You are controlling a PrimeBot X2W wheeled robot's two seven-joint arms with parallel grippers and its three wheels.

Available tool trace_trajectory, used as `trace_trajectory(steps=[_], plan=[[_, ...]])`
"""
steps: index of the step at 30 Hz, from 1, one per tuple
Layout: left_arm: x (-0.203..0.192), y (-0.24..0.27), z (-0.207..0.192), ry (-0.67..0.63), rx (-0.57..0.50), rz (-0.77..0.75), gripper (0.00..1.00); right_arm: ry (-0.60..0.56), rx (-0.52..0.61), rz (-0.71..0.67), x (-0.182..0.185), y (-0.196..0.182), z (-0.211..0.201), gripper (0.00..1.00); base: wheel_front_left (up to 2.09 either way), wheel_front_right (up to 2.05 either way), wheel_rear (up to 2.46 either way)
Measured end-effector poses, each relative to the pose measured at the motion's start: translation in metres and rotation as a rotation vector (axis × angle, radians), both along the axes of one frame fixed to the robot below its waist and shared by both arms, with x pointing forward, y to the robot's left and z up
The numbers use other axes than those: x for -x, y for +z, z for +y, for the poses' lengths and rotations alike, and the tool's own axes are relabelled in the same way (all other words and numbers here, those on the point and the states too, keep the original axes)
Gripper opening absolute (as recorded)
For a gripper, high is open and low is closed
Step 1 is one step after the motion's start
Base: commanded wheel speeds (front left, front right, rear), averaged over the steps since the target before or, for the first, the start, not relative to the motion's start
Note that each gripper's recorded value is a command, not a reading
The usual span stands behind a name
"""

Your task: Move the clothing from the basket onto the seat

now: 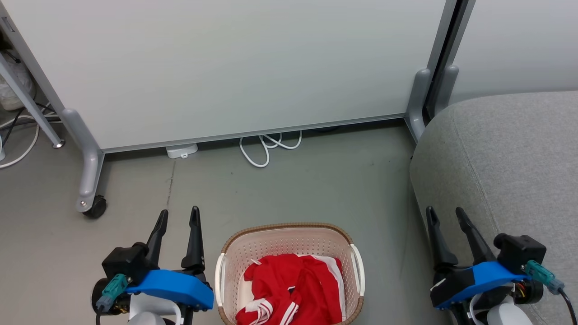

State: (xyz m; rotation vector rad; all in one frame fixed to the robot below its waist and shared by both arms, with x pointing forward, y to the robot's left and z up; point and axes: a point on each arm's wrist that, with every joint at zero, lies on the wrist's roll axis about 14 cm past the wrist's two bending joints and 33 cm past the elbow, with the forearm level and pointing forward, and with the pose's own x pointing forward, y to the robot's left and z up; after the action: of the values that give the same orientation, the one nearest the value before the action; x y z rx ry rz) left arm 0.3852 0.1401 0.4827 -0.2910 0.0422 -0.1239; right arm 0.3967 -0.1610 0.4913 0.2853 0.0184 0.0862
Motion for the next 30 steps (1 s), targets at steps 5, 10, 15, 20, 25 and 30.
trace_trajectory(steps=[5,10,15,20,25,30], plan=[[-0.001,0.001,-0.001,-0.006,-0.019,-0.010,1.00,0.008,0.033,-0.009,-0.001,0.001,0.002,1.00,0.00,0.00,0.00],[0.000,0.000,-0.004,-0.018,-0.044,-0.017,1.00,0.015,0.069,-0.017,-0.002,0.001,0.003,1.00,0.00,0.00,0.00],[0.000,0.002,-0.006,-0.027,-0.063,-0.029,1.00,0.023,0.099,-0.027,-0.001,0.002,0.004,1.00,0.00,0.00,0.00],[0.000,0.004,-0.008,-0.036,-0.079,-0.040,1.00,0.032,0.126,-0.034,-0.001,0.002,0.006,1.00,0.00,0.00,0.00],[0.000,0.003,-0.010,-0.044,-0.106,-0.047,1.00,0.040,0.148,-0.049,-0.003,0.005,0.009,1.00,0.00,0.00,0.00],[0.000,0.002,-0.011,-0.048,-0.114,-0.046,1.00,0.043,0.154,-0.044,-0.002,0.002,0.009,1.00,0.00,0.00,0.00]])
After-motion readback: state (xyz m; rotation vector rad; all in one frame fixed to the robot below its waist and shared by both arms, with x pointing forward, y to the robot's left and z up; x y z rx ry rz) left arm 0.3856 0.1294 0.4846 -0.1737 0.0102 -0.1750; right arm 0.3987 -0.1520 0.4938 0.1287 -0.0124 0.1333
